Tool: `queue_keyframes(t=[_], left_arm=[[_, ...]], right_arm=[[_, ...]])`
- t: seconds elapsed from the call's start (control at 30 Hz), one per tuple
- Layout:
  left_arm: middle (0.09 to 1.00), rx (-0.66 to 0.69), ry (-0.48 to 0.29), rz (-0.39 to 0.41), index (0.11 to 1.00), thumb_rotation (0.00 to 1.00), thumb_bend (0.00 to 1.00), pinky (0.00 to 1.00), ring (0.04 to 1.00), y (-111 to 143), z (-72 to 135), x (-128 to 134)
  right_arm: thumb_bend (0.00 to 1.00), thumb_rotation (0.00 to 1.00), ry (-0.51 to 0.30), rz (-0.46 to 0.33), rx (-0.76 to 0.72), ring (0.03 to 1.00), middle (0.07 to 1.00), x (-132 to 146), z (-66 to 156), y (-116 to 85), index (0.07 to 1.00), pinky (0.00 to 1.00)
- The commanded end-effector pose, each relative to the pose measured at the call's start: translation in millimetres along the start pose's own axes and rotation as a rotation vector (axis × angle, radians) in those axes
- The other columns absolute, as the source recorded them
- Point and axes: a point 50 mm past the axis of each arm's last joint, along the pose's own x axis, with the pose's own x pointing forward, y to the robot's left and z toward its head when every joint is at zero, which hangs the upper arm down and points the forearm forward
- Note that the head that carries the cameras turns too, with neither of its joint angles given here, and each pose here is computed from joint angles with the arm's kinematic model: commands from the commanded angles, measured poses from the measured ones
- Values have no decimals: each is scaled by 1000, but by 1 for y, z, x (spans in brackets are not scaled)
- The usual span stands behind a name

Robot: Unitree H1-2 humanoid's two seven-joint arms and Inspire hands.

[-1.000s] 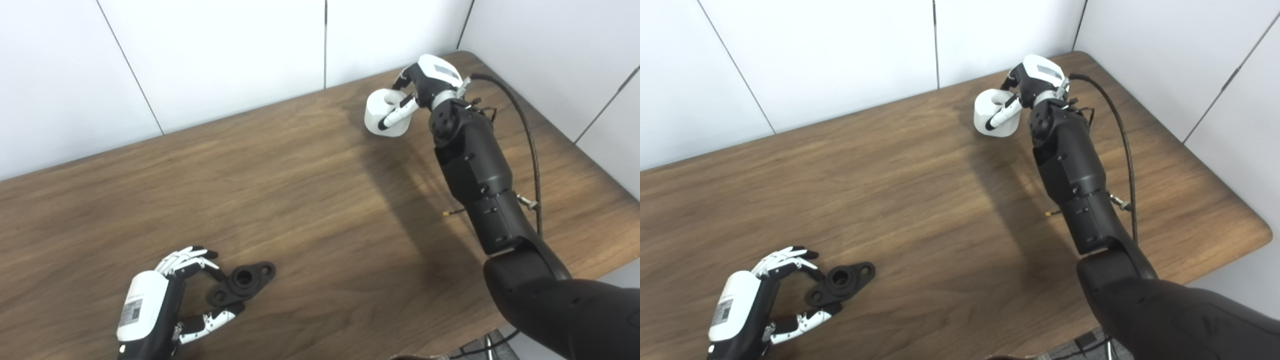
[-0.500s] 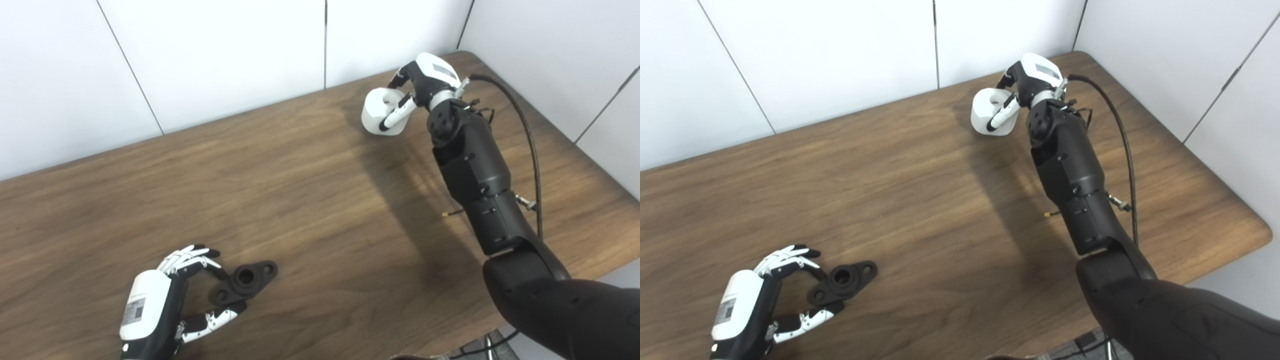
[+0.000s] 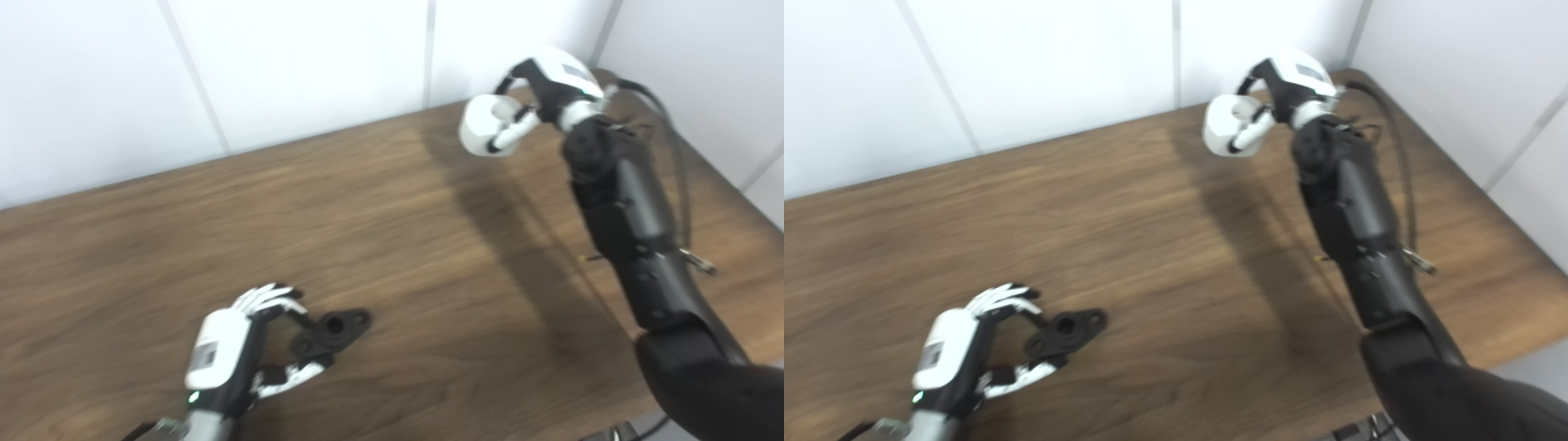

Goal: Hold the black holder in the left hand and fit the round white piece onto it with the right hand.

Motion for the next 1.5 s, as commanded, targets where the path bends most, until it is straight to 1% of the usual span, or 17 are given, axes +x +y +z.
queue_keyframes(t=[0.0,0.07,0.2,0.3,0.37,0.47,0.6,0.8,1.0,1.13,1.47], left_arm=[[770,5,58,-85,488,44,517,861,846,-20,-5,-6],[772,10,60,-87,488,45,517,864,849,-23,-3,-4],[774,10,64,-93,488,46,517,877,854,-26,1,-1],[778,12,68,-97,489,46,517,880,858,-26,5,0],[778,10,73,-98,489,46,517,878,858,-26,7,1],[784,-7,89,-111,489,47,517,891,865,-26,10,3],[796,-59,120,-139,489,47,516,895,884,-26,14,6],[805,-98,154,-175,489,48,516,859,892,-27,18,8],[801,-96,163,-188,489,48,517,873,889,-29,21,12],[800,-85,163,-195,489,48,517,876,888,-31,23,15],[797,-52,163,-203,489,51,517,883,884,-32,24,17]], right_arm=[[522,140,-54,-50,-38,877,808,-6,10,-29,485,749],[524,139,-90,-19,-51,855,796,-14,17,-31,485,741],[524,138,-156,54,-69,819,784,-37,39,-32,486,744],[524,136,-194,80,-76,831,787,-50,50,-31,486,779],[524,136,-237,97,-75,858,781,-60,61,-29,486,828],[524,135,-280,112,-92,867,770,-71,70,-28,485,838],[524,138,-331,132,-119,862,775,-80,75,-28,485,800],[524,138,-377,163,-134,865,786,-91,78,-24,485,791],[524,141,-422,184,-143,871,788,-106,90,-24,484,780],[525,139,-480,188,-124,877,784,-118,99,-24,483,786],[524,139,-581,192,-137,865,779,-138,119,-22,483,740]])
